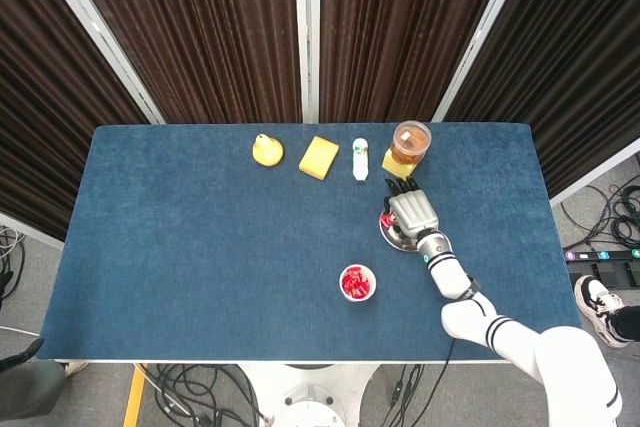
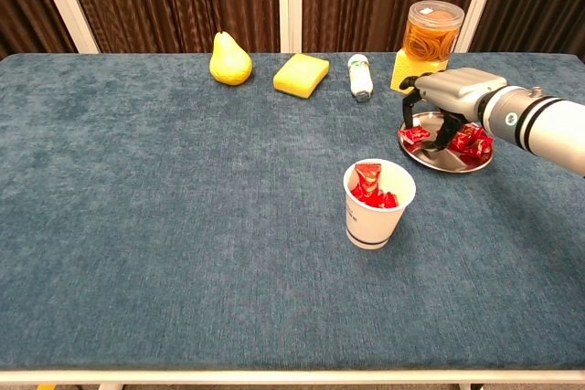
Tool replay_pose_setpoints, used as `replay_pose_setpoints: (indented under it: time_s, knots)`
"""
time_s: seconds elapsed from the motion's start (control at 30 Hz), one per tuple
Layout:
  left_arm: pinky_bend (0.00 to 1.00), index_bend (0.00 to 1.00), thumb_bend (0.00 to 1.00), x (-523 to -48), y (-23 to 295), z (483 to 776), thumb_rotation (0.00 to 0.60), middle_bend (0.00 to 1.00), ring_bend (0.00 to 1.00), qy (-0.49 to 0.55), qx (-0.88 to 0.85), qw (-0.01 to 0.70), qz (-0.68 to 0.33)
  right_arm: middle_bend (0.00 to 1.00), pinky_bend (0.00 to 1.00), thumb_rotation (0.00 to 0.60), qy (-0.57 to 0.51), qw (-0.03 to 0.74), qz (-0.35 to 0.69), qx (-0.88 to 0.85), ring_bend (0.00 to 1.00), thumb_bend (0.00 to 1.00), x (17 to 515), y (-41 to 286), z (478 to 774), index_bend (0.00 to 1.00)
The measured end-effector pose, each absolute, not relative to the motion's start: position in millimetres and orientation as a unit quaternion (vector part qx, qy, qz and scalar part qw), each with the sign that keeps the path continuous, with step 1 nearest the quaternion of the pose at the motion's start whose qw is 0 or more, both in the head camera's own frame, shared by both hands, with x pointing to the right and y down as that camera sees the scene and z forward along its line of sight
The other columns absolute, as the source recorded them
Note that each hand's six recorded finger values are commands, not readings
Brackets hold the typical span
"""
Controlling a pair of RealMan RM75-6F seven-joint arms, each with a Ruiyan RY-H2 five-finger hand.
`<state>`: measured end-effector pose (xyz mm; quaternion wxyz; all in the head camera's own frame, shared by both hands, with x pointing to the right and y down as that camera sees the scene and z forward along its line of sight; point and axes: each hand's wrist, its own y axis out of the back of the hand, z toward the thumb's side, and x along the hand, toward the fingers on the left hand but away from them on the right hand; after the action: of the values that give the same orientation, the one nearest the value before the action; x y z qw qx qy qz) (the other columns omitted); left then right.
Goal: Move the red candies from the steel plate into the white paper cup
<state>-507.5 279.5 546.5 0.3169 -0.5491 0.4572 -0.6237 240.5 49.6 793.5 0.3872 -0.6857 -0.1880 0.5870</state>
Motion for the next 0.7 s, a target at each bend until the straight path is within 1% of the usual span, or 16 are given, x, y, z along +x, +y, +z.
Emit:
replay_pose_setpoints:
  time_s: [0.07,0.3,0.4,0.57,0.7]
  knots:
    - [0.15,0.07,0.16,-508,280,546,0.6,0.04,0.08,0.458,-0.549,0.316,-0.624,0.06,0.0,0.6,-0.187,0.389,0.587,-0.685,0.0,0.26,239,50,794,0.48]
    - [0.15,0.07,0.16,-509,281,546,0.6,0.04,0.08,0.459,-0.547,0.316,-0.624,0.09,0.0,0.6,-0.185,0.393,0.591,-0.68,0.0,0.38,241,50,795,0.57]
    - [0.15,0.07,0.16,-509,280,545,0.6,0.04,0.08,0.46,-0.547,0.317,-0.623,0.09,0.0,0.6,-0.19,0.393,0.588,-0.681,0.0,0.4,241,49,792,0.59]
    - [0.15,0.07,0.16,-509,280,544,0.6,0.04,0.08,0.459,-0.547,0.319,-0.623,0.1,0.0,0.6,-0.205,0.399,0.564,-0.693,0.0,0.4,238,48,776,0.59]
    - [0.15,0.07,0.16,-507,278,543,0.6,0.04,0.08,0.459,-0.548,0.322,-0.621,0.09,0.0,0.6,-0.216,0.412,0.527,-0.712,0.0,0.39,230,52,751,0.59]
